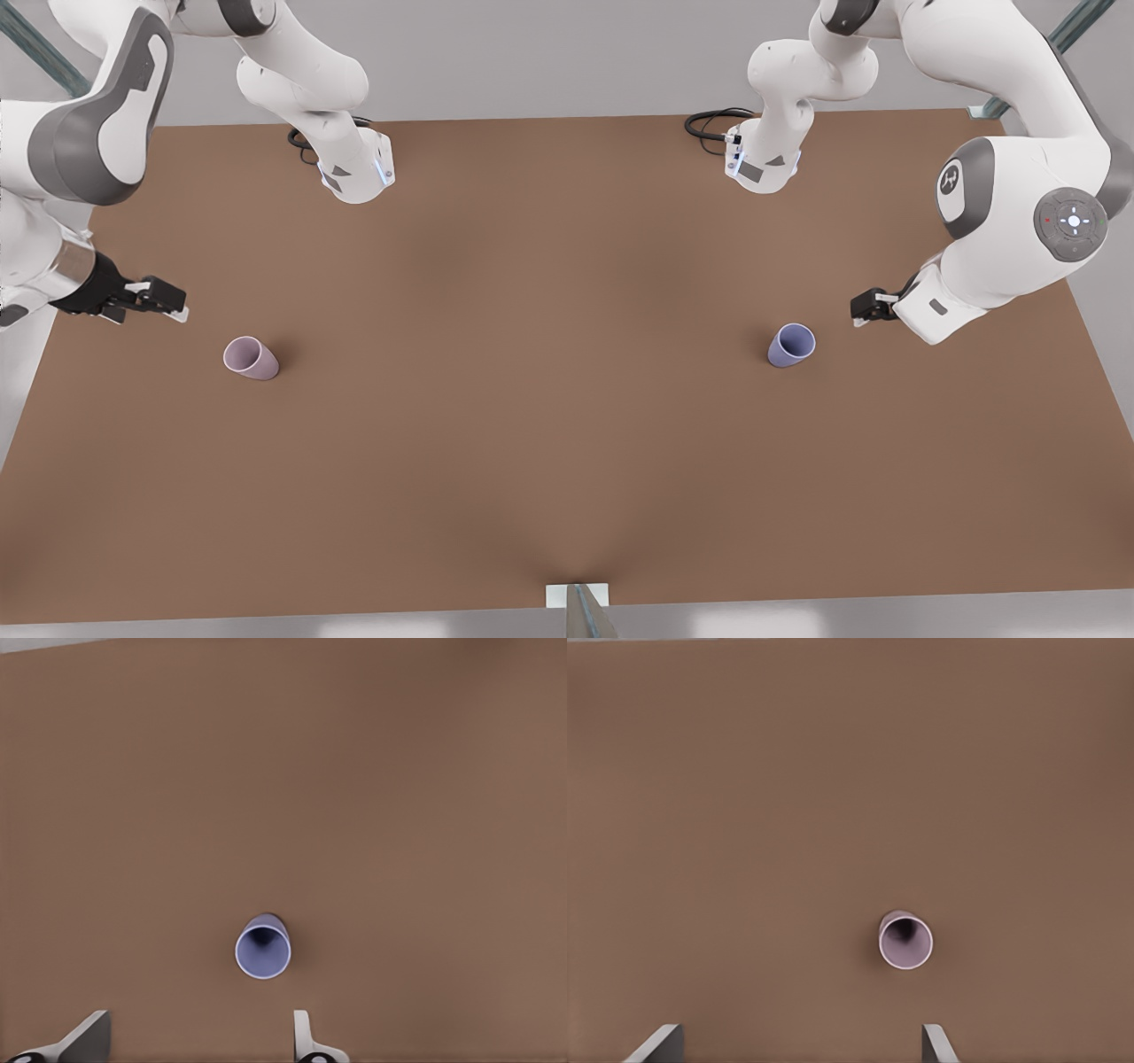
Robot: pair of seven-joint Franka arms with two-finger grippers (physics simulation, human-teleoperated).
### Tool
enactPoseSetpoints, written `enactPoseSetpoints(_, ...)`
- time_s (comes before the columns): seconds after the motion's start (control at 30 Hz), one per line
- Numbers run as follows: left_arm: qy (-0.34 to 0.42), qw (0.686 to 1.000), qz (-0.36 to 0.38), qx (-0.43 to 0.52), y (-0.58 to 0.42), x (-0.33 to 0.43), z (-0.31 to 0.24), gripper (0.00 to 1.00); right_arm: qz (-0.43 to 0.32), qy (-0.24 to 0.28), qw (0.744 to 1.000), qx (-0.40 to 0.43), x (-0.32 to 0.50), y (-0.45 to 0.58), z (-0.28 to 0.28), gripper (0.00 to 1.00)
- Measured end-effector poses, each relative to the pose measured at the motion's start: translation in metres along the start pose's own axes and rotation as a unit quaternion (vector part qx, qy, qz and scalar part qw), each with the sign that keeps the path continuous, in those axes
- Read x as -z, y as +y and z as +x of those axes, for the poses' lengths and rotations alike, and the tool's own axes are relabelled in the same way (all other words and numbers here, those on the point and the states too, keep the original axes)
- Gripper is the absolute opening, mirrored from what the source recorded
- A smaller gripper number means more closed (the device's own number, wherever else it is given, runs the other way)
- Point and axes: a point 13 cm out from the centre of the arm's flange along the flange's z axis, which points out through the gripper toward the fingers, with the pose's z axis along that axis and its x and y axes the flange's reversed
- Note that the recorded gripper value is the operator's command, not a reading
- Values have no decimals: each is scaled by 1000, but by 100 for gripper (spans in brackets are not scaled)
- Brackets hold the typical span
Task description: Stack the cups, with the pink cup at the bottom and the purple cup at the top
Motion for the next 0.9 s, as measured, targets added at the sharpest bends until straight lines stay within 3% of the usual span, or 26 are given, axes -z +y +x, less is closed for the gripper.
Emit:
enactPoseSetpoints(0.2,8,1000,0,-8,-1,-4,2,100,-7,32,999,3,-45,0,19,100)
enactPoseSetpoints(0.43,17,1000,3,-13,-2,-18,-1,100,-11,48,998,-27,-109,-71,3,100)
enactPoseSetpoints(0.67,28,999,4,-16,-2,-30,-4,100,-22,84,996,-16,-230,-113,32,100)
enactPoseSetpoints(0.9,35,999,4,-18,-1,-38,-5,100,-4,66,998,23,-309,-133,30,100)
